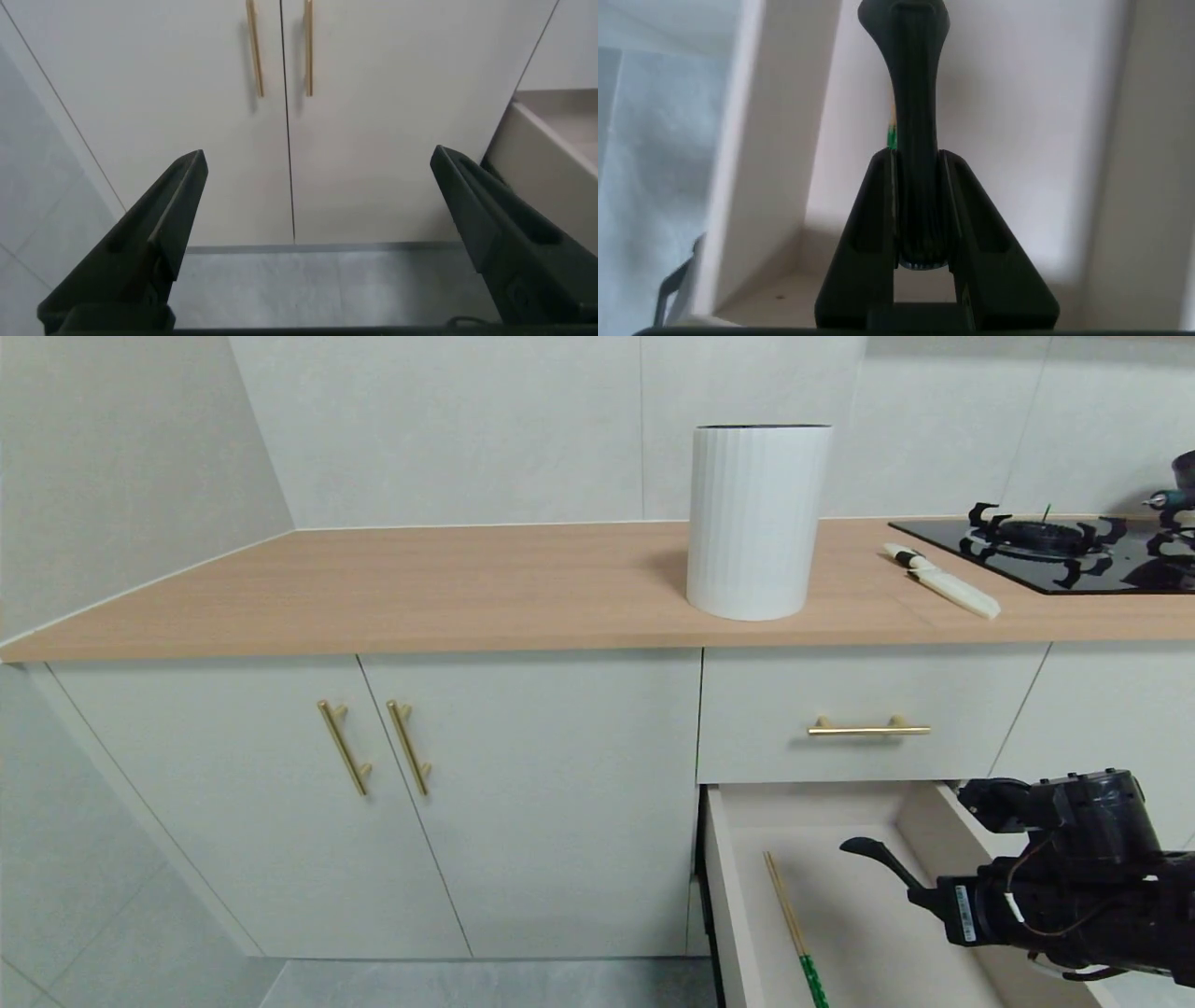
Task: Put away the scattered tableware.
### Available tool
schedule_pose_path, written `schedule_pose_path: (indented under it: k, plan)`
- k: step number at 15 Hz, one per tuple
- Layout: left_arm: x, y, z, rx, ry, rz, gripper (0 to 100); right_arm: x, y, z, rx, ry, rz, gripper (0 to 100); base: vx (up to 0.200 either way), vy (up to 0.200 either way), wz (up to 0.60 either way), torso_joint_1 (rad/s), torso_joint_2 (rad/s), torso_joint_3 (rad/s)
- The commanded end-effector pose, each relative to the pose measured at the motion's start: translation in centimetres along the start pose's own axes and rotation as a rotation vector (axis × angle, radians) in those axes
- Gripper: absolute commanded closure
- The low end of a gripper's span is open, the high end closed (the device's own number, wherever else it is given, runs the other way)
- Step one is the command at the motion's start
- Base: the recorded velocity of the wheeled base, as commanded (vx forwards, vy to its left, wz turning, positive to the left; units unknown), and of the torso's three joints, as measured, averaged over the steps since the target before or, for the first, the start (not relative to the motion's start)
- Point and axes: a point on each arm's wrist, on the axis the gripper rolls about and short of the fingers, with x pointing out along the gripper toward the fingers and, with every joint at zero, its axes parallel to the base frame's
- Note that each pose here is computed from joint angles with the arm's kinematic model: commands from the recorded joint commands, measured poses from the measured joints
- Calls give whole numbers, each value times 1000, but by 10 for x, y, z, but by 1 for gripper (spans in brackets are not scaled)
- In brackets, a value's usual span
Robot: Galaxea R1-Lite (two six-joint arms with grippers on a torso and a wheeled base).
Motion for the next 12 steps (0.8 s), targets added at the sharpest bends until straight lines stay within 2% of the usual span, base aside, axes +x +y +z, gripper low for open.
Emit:
schedule_pose_path:
  k: [1,5,7,9,12]
  plan:
    - [0,0,0,0,1,1,0,2,0,-1,0,9,-1,100,0,0,0,-115,452,339]
    - [0,0,0,0,1,1,0,8,-1,-1,1,6,-1,100,0,0,0,-63,314,248]
    - [0,0,0,0,1,1,0,18,-2,-1,0,-3,1,100,0,0,0,-12,68,44]
    - [0,0,0,0,1,1,0,45,-5,1,36,-49,-13,100,0,0,0,0,0,0]
    - [0,0,0,0,1,1,0,84,-12,-8,53,-86,-97,100,0,0,0,0,0,0]
